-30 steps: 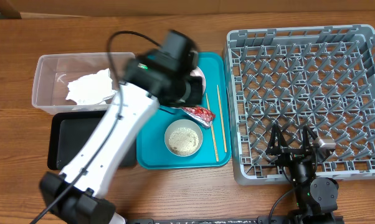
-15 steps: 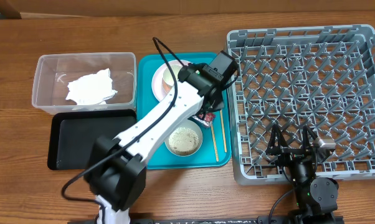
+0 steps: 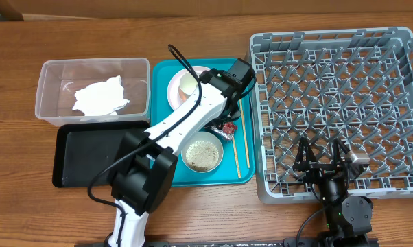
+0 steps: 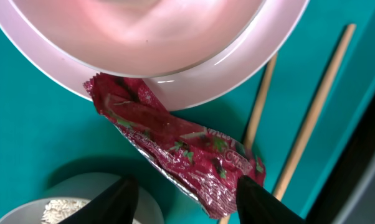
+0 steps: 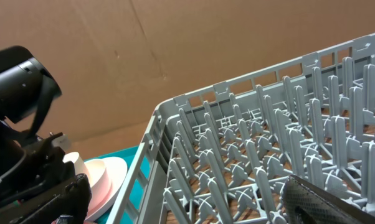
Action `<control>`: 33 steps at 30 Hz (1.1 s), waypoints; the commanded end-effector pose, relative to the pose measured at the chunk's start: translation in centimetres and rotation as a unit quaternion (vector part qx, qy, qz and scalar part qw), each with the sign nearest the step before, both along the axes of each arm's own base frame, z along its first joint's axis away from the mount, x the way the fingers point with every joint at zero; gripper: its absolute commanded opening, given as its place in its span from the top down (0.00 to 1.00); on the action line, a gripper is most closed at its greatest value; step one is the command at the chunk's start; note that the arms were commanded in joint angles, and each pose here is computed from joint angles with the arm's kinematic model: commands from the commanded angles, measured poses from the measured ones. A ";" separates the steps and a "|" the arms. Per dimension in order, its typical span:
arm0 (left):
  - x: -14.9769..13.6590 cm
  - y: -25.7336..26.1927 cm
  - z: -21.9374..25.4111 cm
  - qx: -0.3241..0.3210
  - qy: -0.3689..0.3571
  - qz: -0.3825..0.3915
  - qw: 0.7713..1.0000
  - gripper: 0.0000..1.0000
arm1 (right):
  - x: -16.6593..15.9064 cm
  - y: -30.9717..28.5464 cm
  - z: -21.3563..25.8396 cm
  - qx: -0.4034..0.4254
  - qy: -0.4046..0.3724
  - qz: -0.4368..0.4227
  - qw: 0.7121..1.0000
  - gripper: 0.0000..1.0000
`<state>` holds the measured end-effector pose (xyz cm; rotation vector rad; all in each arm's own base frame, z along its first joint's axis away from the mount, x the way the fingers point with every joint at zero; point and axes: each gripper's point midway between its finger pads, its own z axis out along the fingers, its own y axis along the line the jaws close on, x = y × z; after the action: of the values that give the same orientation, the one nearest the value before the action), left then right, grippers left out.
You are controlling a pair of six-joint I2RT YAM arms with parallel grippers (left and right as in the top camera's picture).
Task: Sort waste into correct bins and load items into the dishwasher
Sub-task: 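Move the left gripper to the red snack wrapper, then grasp the red wrapper with the left gripper beside the plate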
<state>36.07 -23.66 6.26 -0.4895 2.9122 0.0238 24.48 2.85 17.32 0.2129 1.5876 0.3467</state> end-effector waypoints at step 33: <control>-0.5 1.1 -4.3 0.019 0.008 0.004 1.000 0.90 | 0.0 -0.1 -0.2 0.000 -0.002 -0.001 1.000 0.00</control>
<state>35.61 -23.30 2.62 -0.4940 2.9193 0.0373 24.48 2.84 17.31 0.2132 1.5879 0.3464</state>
